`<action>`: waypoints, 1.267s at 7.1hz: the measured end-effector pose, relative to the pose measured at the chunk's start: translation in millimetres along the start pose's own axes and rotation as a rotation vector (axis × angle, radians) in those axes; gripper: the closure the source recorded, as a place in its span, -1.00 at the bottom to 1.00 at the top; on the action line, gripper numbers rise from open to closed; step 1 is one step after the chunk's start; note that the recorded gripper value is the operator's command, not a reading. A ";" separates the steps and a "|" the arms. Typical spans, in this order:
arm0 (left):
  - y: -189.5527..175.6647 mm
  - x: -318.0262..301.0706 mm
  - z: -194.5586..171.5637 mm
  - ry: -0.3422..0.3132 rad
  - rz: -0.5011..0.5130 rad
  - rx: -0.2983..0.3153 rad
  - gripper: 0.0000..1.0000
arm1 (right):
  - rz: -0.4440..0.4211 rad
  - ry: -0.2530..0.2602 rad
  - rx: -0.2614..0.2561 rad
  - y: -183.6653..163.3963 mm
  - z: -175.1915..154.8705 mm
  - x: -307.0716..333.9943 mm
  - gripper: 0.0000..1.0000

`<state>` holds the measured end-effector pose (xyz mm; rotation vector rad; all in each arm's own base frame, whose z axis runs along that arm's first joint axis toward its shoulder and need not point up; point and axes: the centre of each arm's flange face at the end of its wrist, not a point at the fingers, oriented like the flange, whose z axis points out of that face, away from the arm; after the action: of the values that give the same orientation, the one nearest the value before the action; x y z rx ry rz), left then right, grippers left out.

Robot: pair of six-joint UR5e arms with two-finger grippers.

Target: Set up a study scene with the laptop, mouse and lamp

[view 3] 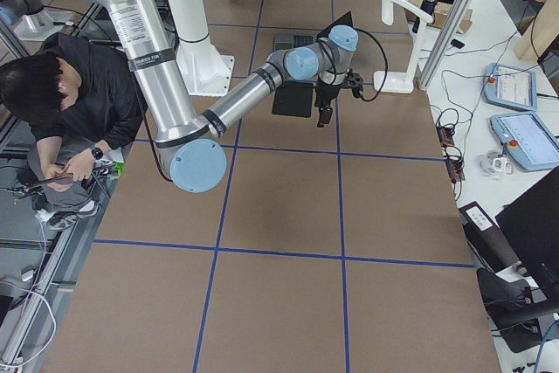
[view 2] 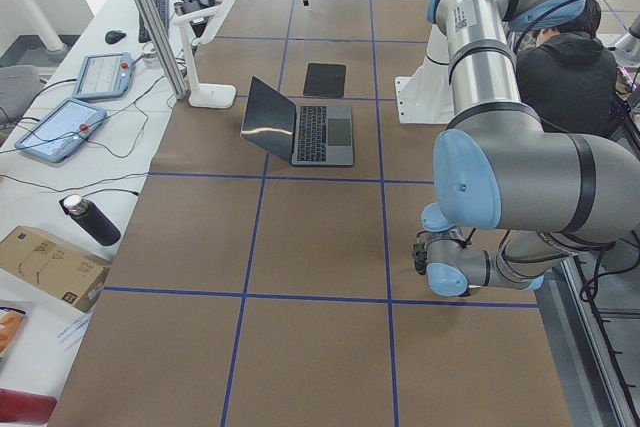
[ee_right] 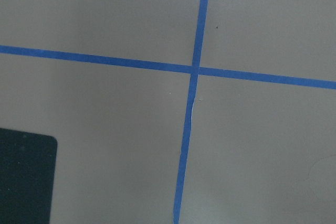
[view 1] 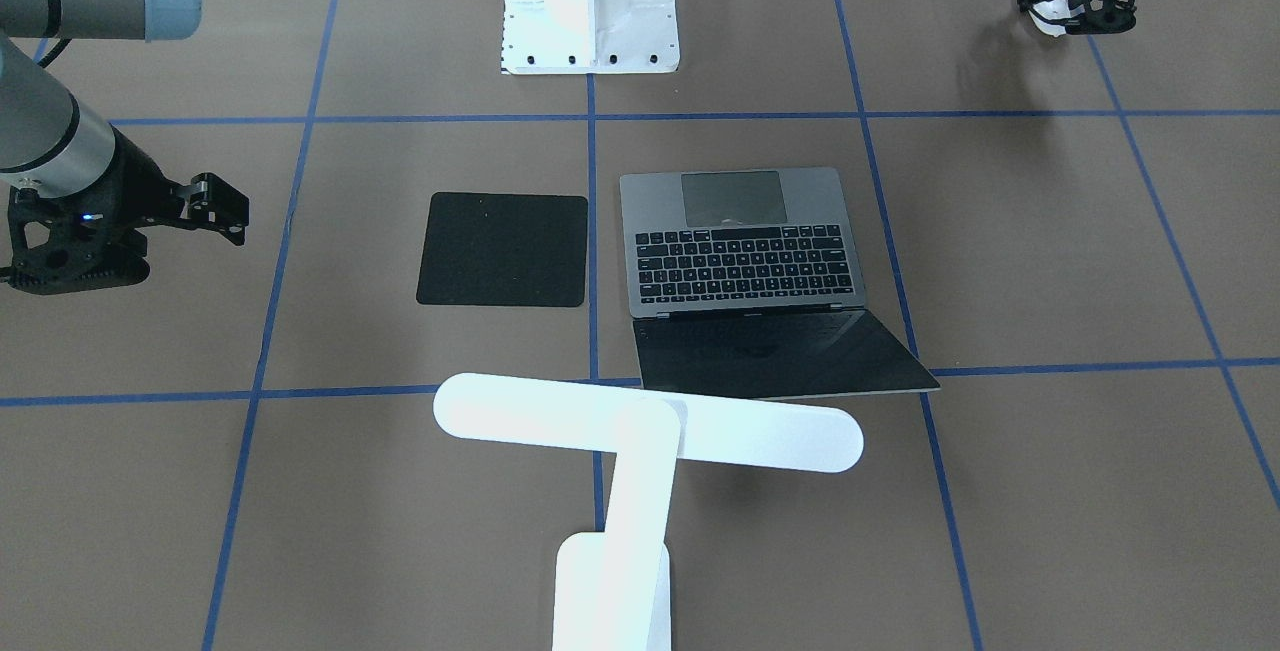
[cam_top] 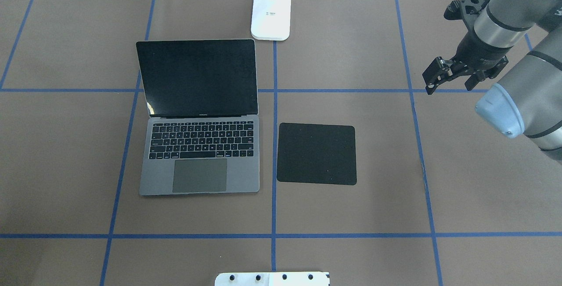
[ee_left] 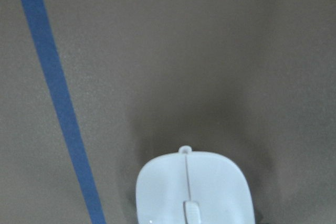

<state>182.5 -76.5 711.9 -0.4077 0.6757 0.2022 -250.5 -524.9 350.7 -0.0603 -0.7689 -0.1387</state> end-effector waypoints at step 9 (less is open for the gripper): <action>13.1 44.7 -27.3 0.206 -0.029 -0.011 0.14 | 0.010 0.015 -0.006 1.0 8.4 -6.0 -1.00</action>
<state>197.3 -74.1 660.0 -0.4522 0.8708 0.1378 -260.4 -522.4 352.5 -0.0693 -0.7531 -0.1316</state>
